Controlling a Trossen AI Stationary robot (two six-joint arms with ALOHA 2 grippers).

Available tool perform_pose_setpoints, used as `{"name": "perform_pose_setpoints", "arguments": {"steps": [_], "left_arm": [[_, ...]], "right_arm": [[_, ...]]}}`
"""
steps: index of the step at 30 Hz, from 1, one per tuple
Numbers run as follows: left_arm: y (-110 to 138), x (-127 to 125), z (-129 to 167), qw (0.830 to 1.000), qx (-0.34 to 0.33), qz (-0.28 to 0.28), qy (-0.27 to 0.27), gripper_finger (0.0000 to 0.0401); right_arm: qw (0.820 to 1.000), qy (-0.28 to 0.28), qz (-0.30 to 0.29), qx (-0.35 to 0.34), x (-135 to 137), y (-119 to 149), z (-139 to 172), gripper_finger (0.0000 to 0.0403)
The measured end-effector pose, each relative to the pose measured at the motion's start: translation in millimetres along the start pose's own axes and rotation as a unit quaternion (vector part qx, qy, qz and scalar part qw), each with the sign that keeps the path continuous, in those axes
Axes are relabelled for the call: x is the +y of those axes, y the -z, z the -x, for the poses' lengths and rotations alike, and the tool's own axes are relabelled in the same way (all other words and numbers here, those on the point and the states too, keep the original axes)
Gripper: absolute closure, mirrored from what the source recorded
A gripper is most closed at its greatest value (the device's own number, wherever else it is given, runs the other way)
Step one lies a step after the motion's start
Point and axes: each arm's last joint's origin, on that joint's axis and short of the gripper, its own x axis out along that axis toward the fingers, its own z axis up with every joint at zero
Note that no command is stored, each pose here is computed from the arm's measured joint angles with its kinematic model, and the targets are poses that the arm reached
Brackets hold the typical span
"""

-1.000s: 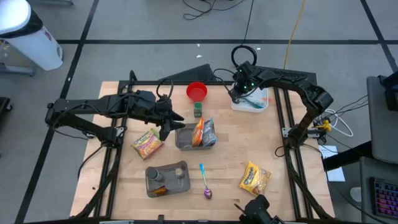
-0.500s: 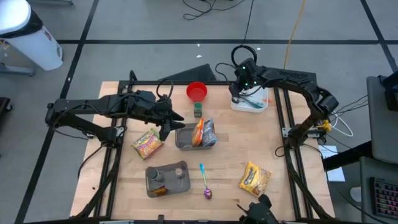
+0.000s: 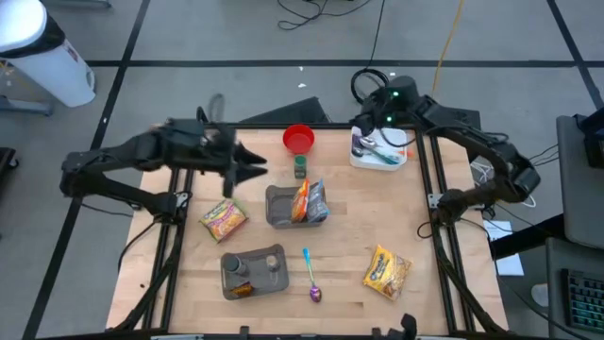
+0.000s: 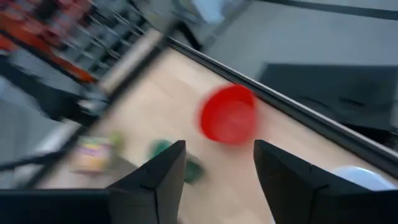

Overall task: Pick & Place Food Item
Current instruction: Put the orange spoon into the white bin

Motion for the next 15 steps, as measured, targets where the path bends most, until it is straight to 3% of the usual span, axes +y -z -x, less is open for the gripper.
{"name": "perform_pose_setpoints", "arguments": {"steps": [6, 10, 15], "left_arm": [[-17, -9, 41, 0.997, -0.062, -0.035, 0.018, 0.0233], [-19, -11, 55, 0.996, -0.077, -0.034, 0.024, 0.0233], [-18, -15, 59, 0.996, -0.077, -0.033, 0.038, 0.0233]], "right_arm": [[0.998, -0.04, 0.021, -0.036, 21, -4, 26, 0.0199], [0.999, 0.0, 0.041, -0.026, 20, 0, 33, 0.0199], [0.997, 0.028, 0.063, 0.045, 12, 14, 27, 0.0207]]}}
